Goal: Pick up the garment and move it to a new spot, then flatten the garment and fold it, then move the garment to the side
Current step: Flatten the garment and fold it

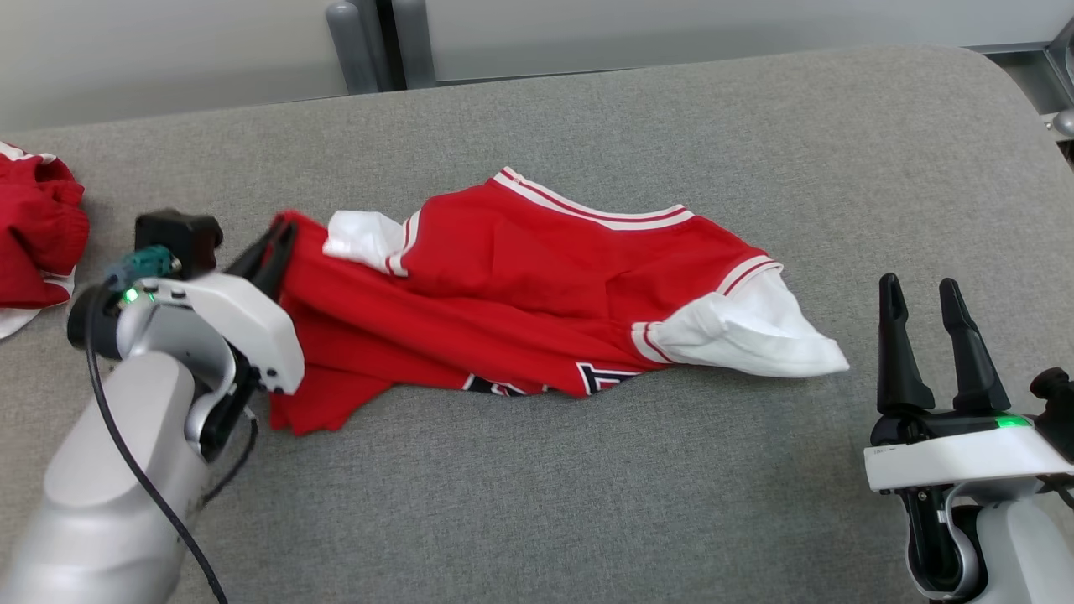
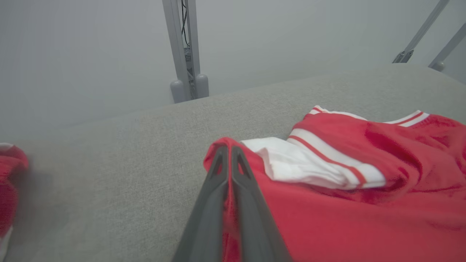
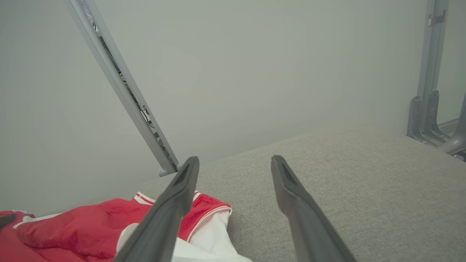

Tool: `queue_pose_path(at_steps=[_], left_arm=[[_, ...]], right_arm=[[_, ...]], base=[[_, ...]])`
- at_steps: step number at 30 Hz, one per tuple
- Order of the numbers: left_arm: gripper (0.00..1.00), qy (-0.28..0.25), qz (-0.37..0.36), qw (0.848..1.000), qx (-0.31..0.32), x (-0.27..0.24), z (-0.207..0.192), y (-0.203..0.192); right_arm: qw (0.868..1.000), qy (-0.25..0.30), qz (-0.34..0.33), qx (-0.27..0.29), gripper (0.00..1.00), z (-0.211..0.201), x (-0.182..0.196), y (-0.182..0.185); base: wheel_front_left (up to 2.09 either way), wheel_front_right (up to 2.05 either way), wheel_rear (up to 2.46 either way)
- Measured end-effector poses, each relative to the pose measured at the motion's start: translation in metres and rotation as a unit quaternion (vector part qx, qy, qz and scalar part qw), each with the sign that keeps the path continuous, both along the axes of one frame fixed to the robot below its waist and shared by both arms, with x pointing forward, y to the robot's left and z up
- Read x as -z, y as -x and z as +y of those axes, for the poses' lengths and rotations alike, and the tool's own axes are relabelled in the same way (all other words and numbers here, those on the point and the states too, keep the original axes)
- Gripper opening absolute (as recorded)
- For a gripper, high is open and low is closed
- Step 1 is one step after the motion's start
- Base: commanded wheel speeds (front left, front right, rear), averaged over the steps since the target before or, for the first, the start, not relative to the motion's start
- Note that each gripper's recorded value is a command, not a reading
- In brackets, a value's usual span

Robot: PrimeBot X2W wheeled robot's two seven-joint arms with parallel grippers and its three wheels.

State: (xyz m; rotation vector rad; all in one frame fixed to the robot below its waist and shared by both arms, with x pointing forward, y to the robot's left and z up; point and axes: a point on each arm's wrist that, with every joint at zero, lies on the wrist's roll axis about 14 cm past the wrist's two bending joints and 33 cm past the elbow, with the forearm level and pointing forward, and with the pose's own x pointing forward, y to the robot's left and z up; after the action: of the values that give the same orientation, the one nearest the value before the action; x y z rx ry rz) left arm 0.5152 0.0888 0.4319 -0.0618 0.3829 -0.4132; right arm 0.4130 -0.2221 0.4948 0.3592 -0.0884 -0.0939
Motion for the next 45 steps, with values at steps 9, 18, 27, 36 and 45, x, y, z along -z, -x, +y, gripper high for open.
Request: queue_pose_path(at_steps=[9,18,27,36,45], left_arm=[[0.0,-0.016,-0.228,0.973,0.014,-0.109,-0.009,-0.041],[0.0,-0.022,-0.312,0.947,0.07,-0.142,-0.036,-0.023],[0.0,0.031,-0.252,0.966,0.045,-0.088,-0.027,0.047],[0.0,0.062,-0.187,0.98,-0.038,-0.058,0.007,0.127],[0.0,0.034,-0.128,0.987,-0.088,-0.023,0.045,0.163]], right_arm=[[1.0,0.001,-0.008,0.003,1.0,-0.002,-0.006,-0.002],[1.0,0.0,-0.012,0.003,1.0,-0.002,-0.008,-0.002],[1.0,-0.005,0.001,-0.003,1.0,0.003,0.002,-0.003],[1.0,-0.001,0.007,-0.028,1.0,0.021,0.006,-0.008],[0.998,-0.007,0.008,-0.06,1.0,0.044,0.006,-0.01]], base=[[0.0,0.0,0.0],[0.0,0.0,0.0],[0.0,0.0,0.0],[0.0,0.0,0.0],[0.0,0.0,0.0]])
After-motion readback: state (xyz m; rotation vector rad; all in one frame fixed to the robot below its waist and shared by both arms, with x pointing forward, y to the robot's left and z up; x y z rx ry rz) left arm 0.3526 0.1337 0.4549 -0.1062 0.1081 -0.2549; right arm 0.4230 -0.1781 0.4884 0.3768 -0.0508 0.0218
